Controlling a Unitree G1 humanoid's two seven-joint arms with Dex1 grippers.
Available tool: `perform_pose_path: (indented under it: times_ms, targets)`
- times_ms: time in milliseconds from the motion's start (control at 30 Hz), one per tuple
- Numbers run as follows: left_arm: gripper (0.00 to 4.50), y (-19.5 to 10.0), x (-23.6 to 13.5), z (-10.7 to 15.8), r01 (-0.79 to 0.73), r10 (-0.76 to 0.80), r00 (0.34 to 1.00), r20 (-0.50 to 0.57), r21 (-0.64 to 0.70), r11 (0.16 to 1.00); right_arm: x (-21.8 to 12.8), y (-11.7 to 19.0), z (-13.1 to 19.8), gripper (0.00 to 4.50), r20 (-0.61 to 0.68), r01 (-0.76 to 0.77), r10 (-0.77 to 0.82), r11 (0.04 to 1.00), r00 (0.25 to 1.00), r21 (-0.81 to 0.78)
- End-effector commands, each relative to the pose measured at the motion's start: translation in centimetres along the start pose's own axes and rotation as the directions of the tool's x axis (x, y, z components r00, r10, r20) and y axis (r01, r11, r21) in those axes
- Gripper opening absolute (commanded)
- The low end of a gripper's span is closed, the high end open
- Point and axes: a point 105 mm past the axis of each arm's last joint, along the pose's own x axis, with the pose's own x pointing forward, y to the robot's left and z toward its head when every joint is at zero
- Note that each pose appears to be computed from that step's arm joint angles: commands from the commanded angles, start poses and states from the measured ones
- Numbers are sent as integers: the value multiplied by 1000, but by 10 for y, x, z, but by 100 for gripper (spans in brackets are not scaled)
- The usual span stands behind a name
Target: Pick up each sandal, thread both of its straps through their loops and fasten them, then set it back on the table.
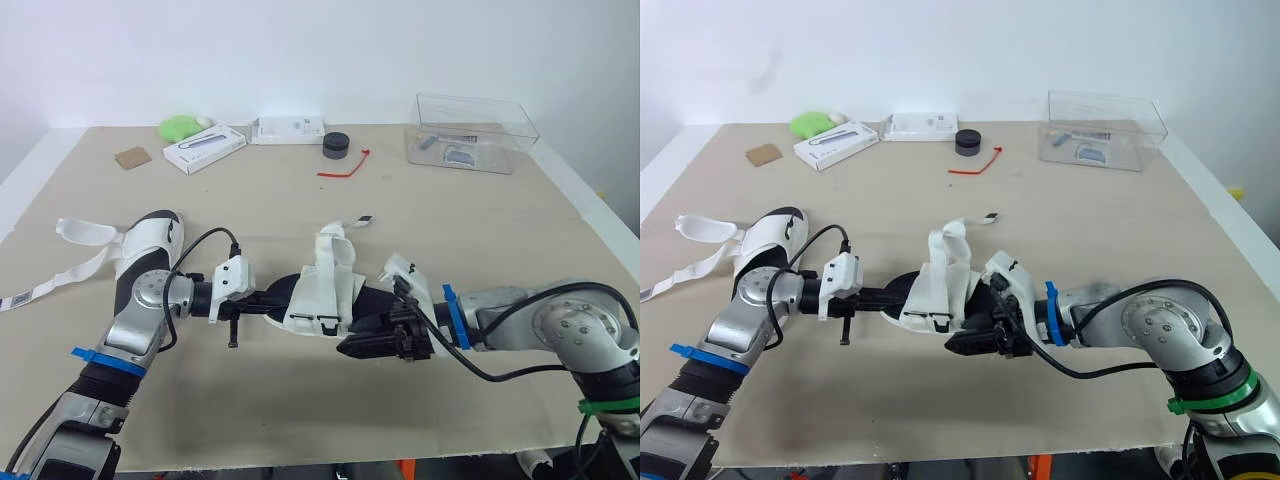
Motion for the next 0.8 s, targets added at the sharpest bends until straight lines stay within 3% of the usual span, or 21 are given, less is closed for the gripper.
perform_pose_path:
  times_ms: [33,800]
  targets:
    - [0,0,-2,1,-10,10,1000,-2,7,1000,-8,-8,16,280,40,35,-33,998,999,-49]
    - [0,-2,-1,-2,-15,15,1000,-8,-8,1000,7,1,28,280,75,-56,57,998,996,-8]
